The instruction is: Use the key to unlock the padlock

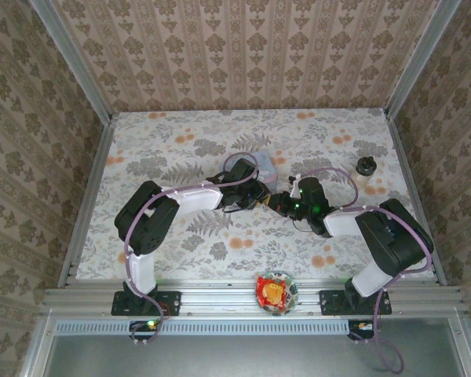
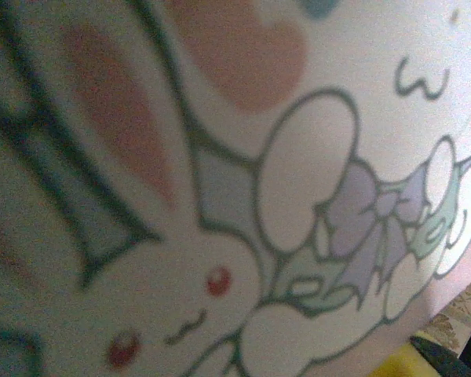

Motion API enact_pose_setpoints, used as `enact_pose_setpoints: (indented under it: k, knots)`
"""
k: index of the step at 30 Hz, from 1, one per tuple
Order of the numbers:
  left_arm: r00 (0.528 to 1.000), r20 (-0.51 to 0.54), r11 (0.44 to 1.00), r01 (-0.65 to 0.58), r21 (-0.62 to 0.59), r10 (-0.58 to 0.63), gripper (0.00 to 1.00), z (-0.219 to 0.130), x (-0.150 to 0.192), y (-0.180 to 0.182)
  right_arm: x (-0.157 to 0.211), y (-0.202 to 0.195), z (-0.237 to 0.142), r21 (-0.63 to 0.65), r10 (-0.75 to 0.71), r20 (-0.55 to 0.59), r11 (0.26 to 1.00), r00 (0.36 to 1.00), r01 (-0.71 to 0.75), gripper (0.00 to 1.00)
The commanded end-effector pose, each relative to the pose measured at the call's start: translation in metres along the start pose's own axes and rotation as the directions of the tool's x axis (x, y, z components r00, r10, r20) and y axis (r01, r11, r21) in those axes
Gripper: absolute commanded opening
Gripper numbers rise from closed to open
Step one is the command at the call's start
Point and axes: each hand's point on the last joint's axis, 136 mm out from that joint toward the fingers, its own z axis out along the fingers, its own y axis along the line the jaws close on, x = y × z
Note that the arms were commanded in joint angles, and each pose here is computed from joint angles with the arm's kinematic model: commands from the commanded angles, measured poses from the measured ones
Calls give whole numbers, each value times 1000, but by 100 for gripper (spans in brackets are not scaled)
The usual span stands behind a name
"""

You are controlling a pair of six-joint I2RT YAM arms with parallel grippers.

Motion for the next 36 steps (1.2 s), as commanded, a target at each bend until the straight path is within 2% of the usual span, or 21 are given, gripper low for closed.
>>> enact_pose_setpoints:
  k: [1, 7, 19, 28, 36]
  knots:
    - [950, -306, 997, 42, -61, -59, 18, -1, 78, 18, -57, 29, 4, -53, -7, 210, 998, 978, 19, 0]
    - [952, -298, 997, 61, -52, -74, 18, 1, 77, 21, -50, 24, 5, -25, -29, 193, 999, 981, 34, 6]
    - [959, -256, 992, 101, -81, -119, 18, 1, 63, 36, -35, 20, -18, 8, -66, 185, 998, 981, 66, 36]
    - [958, -245, 987, 125, -102, -146, 21, 8, 55, 47, -26, 19, -44, 43, -81, 218, 996, 973, 73, 38]
    - [954, -261, 988, 125, -94, -146, 23, 12, 57, 44, -14, 13, -40, 52, -88, 201, 996, 976, 79, 39]
